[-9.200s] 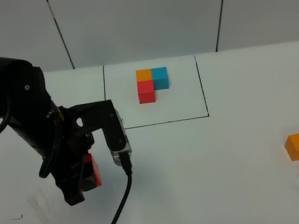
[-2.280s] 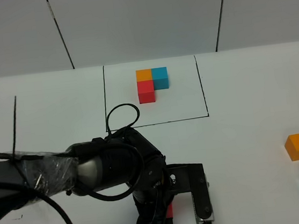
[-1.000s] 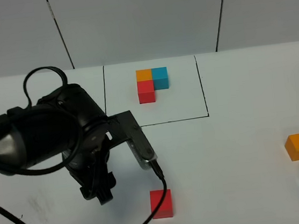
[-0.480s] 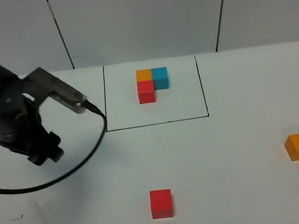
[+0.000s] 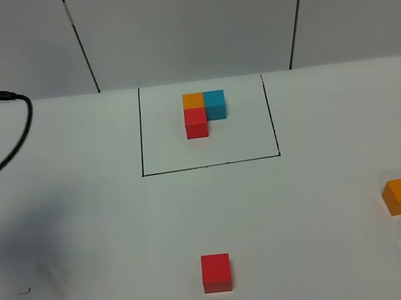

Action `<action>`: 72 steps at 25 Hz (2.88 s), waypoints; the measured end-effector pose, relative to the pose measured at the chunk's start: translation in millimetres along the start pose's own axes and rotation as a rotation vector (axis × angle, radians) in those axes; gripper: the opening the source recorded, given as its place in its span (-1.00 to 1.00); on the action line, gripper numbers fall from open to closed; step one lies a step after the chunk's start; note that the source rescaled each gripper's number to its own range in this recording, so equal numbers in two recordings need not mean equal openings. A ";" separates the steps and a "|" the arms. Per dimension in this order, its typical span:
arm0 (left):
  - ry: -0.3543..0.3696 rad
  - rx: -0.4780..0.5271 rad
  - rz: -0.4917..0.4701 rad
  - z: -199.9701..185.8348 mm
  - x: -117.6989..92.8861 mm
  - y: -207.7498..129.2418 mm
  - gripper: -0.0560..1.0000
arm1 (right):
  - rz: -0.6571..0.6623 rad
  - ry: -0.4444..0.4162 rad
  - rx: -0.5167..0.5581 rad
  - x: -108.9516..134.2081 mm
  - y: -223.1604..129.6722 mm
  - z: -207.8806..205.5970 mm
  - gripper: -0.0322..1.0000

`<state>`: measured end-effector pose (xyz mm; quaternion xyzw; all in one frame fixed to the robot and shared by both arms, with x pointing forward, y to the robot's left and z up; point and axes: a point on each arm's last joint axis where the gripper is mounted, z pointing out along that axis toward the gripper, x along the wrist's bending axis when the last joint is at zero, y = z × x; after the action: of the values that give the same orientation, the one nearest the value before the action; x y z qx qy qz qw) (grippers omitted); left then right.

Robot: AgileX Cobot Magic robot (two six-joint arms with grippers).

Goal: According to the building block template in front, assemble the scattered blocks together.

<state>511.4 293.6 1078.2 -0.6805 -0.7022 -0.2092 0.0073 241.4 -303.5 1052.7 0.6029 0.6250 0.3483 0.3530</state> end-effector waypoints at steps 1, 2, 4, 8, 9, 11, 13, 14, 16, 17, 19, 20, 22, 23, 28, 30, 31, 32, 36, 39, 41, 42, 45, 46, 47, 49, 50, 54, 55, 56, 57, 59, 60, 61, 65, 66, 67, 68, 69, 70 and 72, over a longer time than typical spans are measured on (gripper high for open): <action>0.011 0.019 -0.050 0.1 7.2 -2.3 0.93 | 0.000 0.000 0.000 0.0 0.0 0.0 -0.94; 0.024 0.043 -0.102 0.4 13.8 -5.0 0.93 | 0.000 0.000 0.000 0.0 0.0 0.0 -0.94; 0.044 0.076 -0.191 -0.8 25.1 -10.2 0.93 | 0.000 0.000 0.000 0.0 0.0 0.0 -0.94; 0.053 0.053 -0.267 -13.8 38.1 -18.6 0.93 | 0.000 0.000 0.000 0.0 0.0 0.0 -0.94; 0.049 0.033 -0.274 -20.1 40.1 -21.5 0.93 | 0.000 0.000 0.000 0.0 0.0 0.0 -0.94; 0.041 -0.013 -0.285 -33.9 44.7 -28.4 0.93 | 0.000 0.000 0.000 0.0 0.0 0.0 -0.94; 0.031 -0.079 -0.281 -51.6 50.6 -38.2 0.93 | 0.000 0.000 0.000 0.0 0.0 0.0 -0.94; 0.026 -0.117 -0.276 -60.9 53.7 -43.8 0.93 | 0.000 0.000 0.000 0.0 0.0 0.0 -0.94; 0.014 -0.184 -0.273 -78.1 59.1 -55.9 0.93 | 0.000 0.000 0.000 0.0 0.0 0.0 -0.94; 0.004 -0.221 -0.272 -87.6 61.7 -63.5 0.93 | 0.000 0.000 0.000 0.0 0.0 0.0 -0.94; -0.025 -0.288 -0.268 -104.8 65.4 -79.3 0.93 | 0.000 0.000 0.000 0.0 0.0 0.0 -0.94; -0.049 -0.325 -0.260 -113.8 66.4 -88.5 0.93 | 0.000 0.000 0.000 0.0 0.0 0.0 -0.94; -0.101 -0.391 -0.220 -129.0 66.5 -105.7 0.93 | 0.000 0.000 0.000 0.0 0.0 0.0 -0.94; -0.136 -0.426 -0.202 -136.5 65.7 -115.0 0.93 | 0.000 0.000 0.000 0.0 0.0 0.0 -0.94; -0.276 -0.595 -0.085 -166.4 60.1 -156.9 0.93 | 0.000 0.000 0.000 0.0 0.0 0.0 -0.94; -0.310 -0.644 -0.055 -174.3 58.6 -171.5 0.93 | 0.000 0.000 0.000 0.0 0.0 0.0 -0.94; -0.324 -0.661 -0.045 -177.4 58.1 -179.2 0.93 | 0.000 0.000 0.000 0.0 0.0 0.0 -0.94; -0.335 -0.671 -0.038 -179.8 57.7 -186.4 0.93 | 0.000 0.000 0.000 0.0 0.0 0.0 -0.94; -0.354 -0.734 -0.037 -186.9 58.1 -205.5 0.93 | 0.000 0.000 0.000 0.0 0.0 0.0 -0.94; -0.353 -0.761 -0.039 -187.1 58.1 -216.7 0.93 | 0.000 0.000 0.000 0.0 0.0 0.0 -0.94; -0.364 -0.753 -0.034 -179.8 54.8 -222.7 0.93 | 0.000 0.000 0.000 0.0 0.0 0.0 -0.94; -0.374 -0.740 -0.028 -173.3 51.8 -225.8 0.93 | 0.000 0.000 0.000 0.0 0.0 0.0 -0.94; -0.396 -0.705 0.007 -152.0 42.2 -236.0 0.93 | 0.000 0.000 0.000 0.0 0.0 0.0 -0.94; -0.405 -0.702 0.024 -145.7 39.0 -240.5 0.93 | 0.000 0.000 0.000 0.0 0.0 0.0 -0.94; -0.415 -0.706 0.045 -141.4 36.2 -245.0 0.93 | 0.000 0.000 0.000 0.0 0.0 0.0 -0.94; -0.438 -0.745 0.084 -134.3 30.3 -255.3 0.93 | 0.000 0.000 0.000 0.0 0.0 0.0 -0.94; -0.443 -0.768 0.102 -131.1 27.9 -259.0 0.93 | 0.000 0.000 0.000 0.0 0.0 0.0 -0.94; -0.459 -0.849 0.125 -119.6 21.3 -276.6 0.93 | 0.000 0.000 0.000 0.0 0.0 0.0 -0.94; -0.458 -0.857 0.126 -115.1 19.8 -280.7 0.93 | 0.000 0.000 0.000 0.0 0.0 0.0 -0.94; -0.456 -0.867 0.125 -110.8 18.5 -284.3 0.93 | 0.000 0.000 0.000 0.0 0.0 0.0 -0.94; -0.454 -0.873 0.126 -106.2 17.1 -287.4 0.93 | 0.000 0.000 0.000 0.0 0.0 0.0 -0.94; -0.453 -0.877 0.127 -97.5 14.3 -292.1 0.93 | 0.000 0.000 0.000 0.0 0.0 0.0 -0.94; -0.452 -0.873 0.129 -93.0 12.8 -293.1 0.93 | 0.000 0.000 0.000 0.0 0.0 0.0 -0.94; -0.452 -0.866 0.132 -89.8 11.8 -292.9 0.93 | 0.000 0.000 0.000 0.0 0.0 0.0 -0.94; -0.453 -0.825 0.139 -74.2 6.7 -288.2 0.93 | 0.000 0.000 0.000 0.0 0.0 0.0 -0.94; -0.454 -0.814 0.141 -70.4 5.5 -287.2 0.93 | 0.000 0.000 0.000 0.0 0.0 0.0 -0.94; -0.456 -0.802 0.141 -66.8 4.3 -286.4 0.93 | 0.000 0.000 0.000 0.0 0.0 0.0 -0.94; -0.459 -0.788 0.140 -62.7 2.9 -285.7 0.93 | 0.000 0.000 0.000 0.0 0.0 0.0 -0.94; -0.462 -0.775 0.137 -59.3 1.8 -285.2 0.93 | 0.000 0.000 0.000 0.0 0.0 0.0 -0.94; -0.467 -0.759 0.133 -56.2 0.8 -285.0 0.93 | 0.000 0.000 0.000 0.0 0.0 0.0 -0.94; -0.473 -0.747 0.117 -54.1 0.2 -284.9 0.93 | 0.000 0.000 0.000 0.0 0.0 0.0 -0.94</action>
<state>223.4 281.3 1046.8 -0.7044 -0.5210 -0.2862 -0.3879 241.4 -303.5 1052.7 0.6029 0.6250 0.3483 0.3530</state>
